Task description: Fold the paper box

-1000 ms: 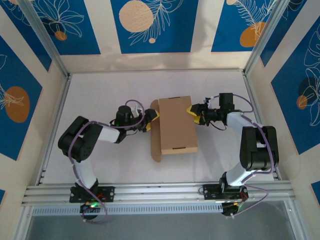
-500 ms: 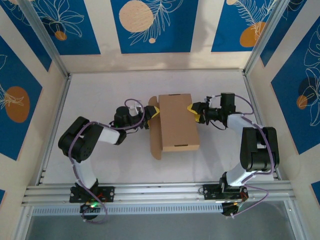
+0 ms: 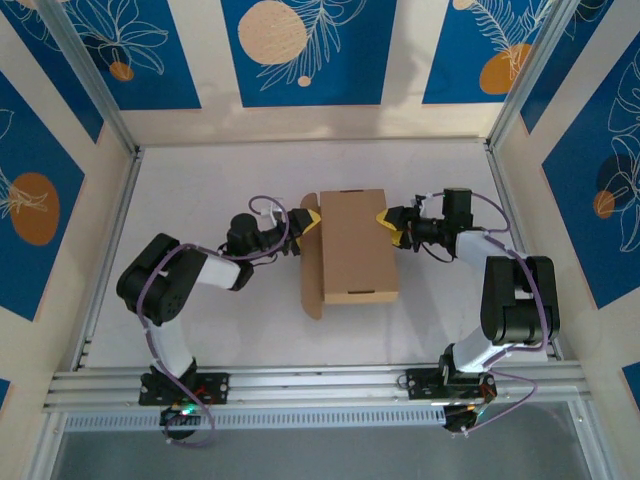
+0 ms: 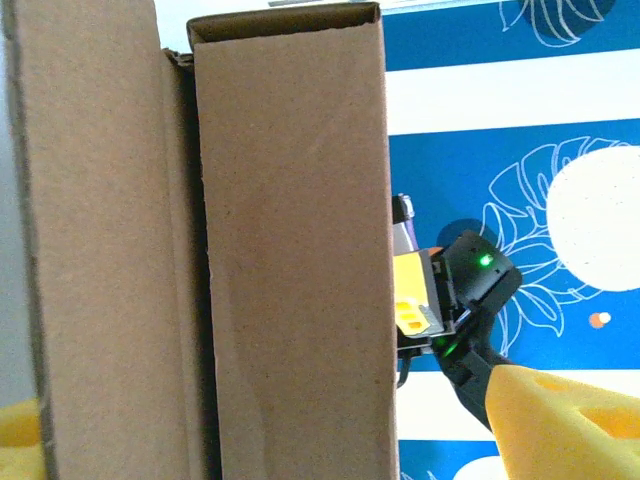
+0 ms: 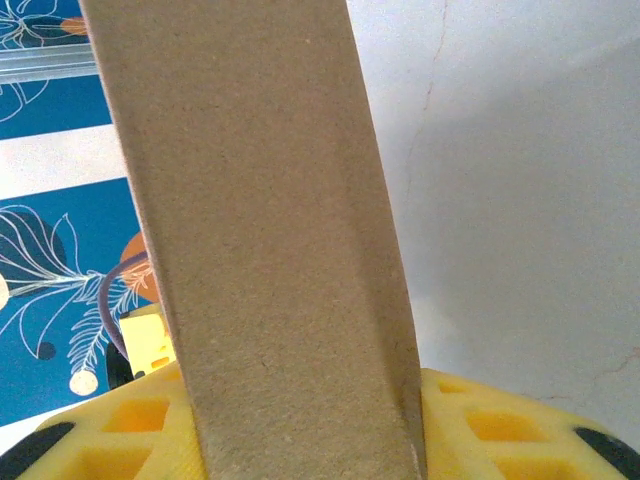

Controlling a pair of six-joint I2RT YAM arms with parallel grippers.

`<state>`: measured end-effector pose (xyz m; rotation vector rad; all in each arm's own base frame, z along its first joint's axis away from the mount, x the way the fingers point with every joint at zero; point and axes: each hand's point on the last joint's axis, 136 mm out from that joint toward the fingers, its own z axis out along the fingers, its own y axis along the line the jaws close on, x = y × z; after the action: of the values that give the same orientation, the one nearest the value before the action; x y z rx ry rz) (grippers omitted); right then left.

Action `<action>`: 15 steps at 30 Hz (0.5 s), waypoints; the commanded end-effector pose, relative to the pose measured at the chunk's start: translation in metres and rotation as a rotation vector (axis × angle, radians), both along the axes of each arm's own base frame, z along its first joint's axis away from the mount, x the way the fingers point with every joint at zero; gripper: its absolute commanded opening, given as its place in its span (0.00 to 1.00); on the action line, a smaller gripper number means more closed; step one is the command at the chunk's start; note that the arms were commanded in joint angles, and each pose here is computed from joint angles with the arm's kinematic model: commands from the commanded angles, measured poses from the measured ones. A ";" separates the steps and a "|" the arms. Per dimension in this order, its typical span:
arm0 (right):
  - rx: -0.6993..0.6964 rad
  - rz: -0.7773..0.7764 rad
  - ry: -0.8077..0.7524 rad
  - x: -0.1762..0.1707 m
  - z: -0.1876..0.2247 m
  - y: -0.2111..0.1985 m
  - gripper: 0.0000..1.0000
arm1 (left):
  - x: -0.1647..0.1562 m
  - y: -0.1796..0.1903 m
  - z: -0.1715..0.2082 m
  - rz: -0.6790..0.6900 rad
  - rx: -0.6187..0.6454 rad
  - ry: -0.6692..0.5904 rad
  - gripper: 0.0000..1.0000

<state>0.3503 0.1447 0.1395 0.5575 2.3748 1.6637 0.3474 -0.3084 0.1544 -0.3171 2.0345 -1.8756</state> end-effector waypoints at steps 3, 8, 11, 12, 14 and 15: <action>-0.002 0.032 -0.004 -0.004 0.008 0.010 0.41 | -0.008 -0.020 0.037 -0.089 -0.030 -0.131 0.80; 0.010 0.061 -0.014 -0.004 0.013 0.015 0.41 | -0.014 -0.033 0.045 -0.145 -0.047 -0.149 0.71; -0.002 0.069 -0.016 -0.005 0.014 0.015 0.42 | -0.016 -0.035 0.043 -0.169 -0.049 -0.153 0.64; -0.001 0.072 -0.018 -0.006 0.015 0.015 0.42 | -0.016 -0.036 0.043 -0.177 -0.052 -0.151 0.62; 0.000 0.074 -0.019 -0.006 0.016 0.015 0.42 | -0.016 -0.037 0.040 -0.185 -0.052 -0.148 0.57; -0.005 0.073 -0.017 -0.007 0.016 0.015 0.45 | -0.016 -0.037 0.039 -0.185 -0.047 -0.144 0.54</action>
<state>0.3543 0.1496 0.1519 0.5004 2.3732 1.6664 0.3458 -0.3255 0.1590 -0.2271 2.0743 -1.8998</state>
